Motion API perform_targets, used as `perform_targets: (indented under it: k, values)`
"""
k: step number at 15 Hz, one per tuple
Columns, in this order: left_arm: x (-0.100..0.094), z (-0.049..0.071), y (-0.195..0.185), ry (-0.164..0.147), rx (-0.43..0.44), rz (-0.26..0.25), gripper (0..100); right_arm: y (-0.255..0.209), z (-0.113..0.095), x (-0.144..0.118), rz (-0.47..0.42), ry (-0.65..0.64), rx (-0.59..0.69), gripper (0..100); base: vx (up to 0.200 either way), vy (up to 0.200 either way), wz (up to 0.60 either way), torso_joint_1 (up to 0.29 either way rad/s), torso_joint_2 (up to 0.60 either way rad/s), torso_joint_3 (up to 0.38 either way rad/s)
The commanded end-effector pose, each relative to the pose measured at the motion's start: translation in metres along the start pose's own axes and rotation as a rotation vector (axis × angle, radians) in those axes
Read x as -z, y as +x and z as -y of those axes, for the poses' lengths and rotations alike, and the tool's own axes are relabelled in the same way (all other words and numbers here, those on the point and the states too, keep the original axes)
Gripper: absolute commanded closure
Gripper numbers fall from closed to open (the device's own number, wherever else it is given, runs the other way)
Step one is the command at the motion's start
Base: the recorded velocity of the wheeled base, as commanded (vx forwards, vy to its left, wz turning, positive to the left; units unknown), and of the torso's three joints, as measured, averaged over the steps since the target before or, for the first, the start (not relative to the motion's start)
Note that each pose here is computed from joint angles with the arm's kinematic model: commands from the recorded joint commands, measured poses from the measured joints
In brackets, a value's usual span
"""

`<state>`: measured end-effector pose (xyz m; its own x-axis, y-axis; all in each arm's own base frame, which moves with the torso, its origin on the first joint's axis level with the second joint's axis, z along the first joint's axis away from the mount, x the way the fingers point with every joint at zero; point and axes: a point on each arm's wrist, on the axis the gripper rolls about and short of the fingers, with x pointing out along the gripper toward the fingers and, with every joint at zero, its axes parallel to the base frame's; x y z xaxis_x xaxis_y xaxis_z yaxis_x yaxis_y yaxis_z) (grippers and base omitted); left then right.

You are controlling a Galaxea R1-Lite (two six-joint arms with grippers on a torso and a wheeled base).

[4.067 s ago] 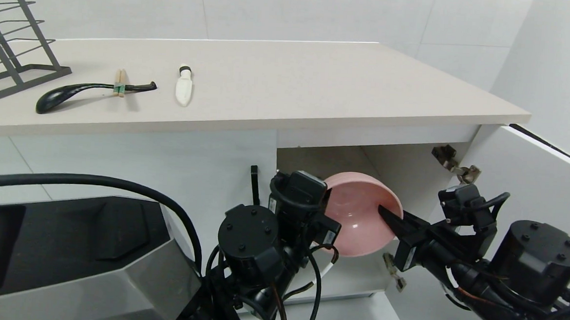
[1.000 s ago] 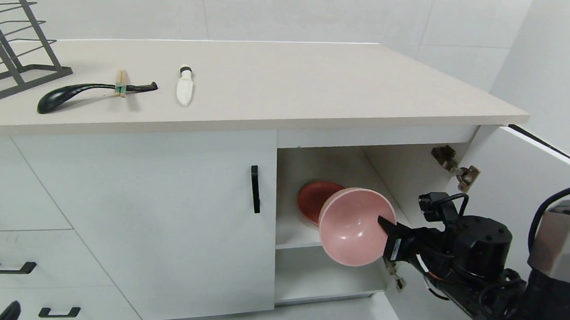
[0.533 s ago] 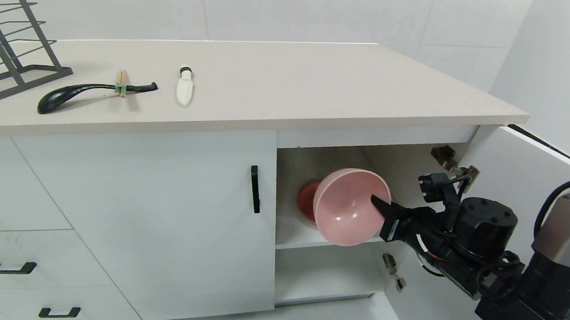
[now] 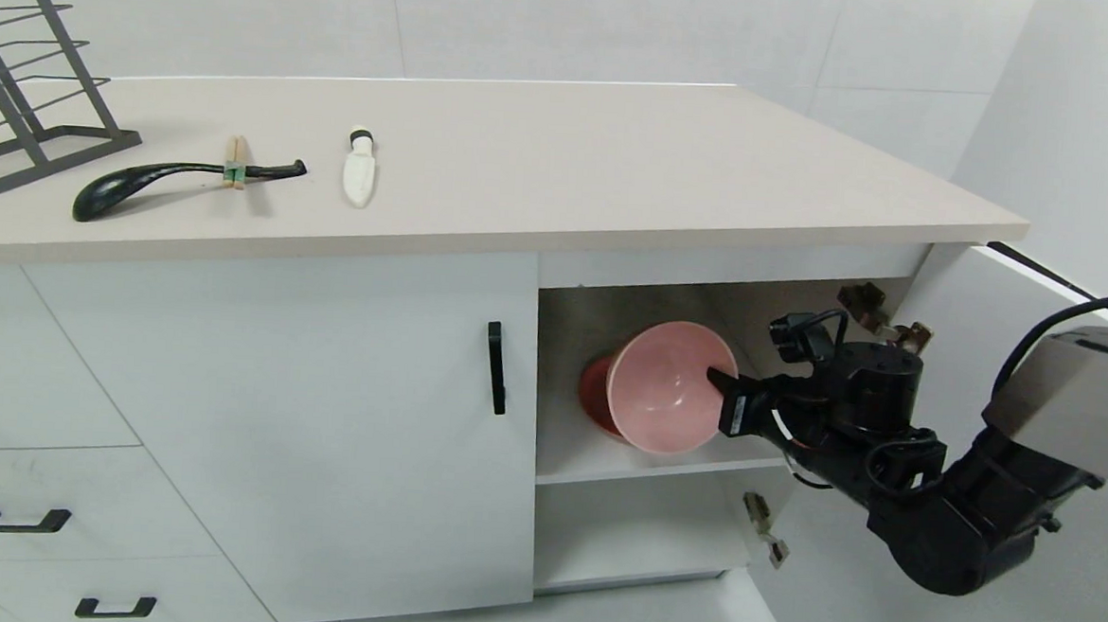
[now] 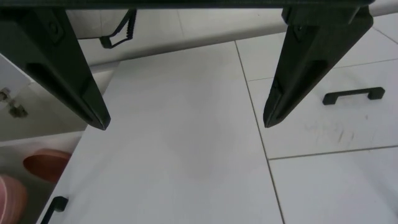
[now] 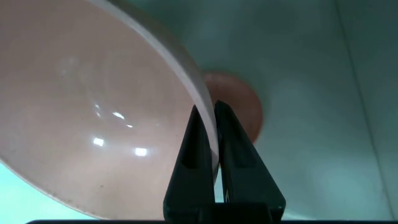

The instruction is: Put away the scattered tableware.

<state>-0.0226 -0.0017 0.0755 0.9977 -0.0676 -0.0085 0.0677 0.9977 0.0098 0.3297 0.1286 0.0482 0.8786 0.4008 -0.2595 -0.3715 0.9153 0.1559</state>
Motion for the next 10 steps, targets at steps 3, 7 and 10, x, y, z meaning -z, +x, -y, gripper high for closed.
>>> perform_targets:
  k: [3, 7, 10]
  values:
    - [0.0, 0.0, 0.001, -0.002, -0.003, -0.007, 0, 0.02, 0.004, 0.006, -0.005, -0.016, 0.006, 100, 0.0, 0.0, 0.0, 0.0, 0.0, 0.0]
    - [0.0, -0.001, 0.0, -0.017, -0.049, -0.005, 0, 0.042, 0.005, 0.005, -0.041, -0.013, 0.011, 100, 0.0, 0.0, 0.0, 0.0, 0.0, 0.0]
    - [0.0, -0.002, 0.0, -0.041, -0.068, -0.002, 0, 0.053, 0.011, 0.01, -0.067, -0.009, 0.027, 100, 0.0, 0.0, 0.0, 0.0, 0.0, 0.0]
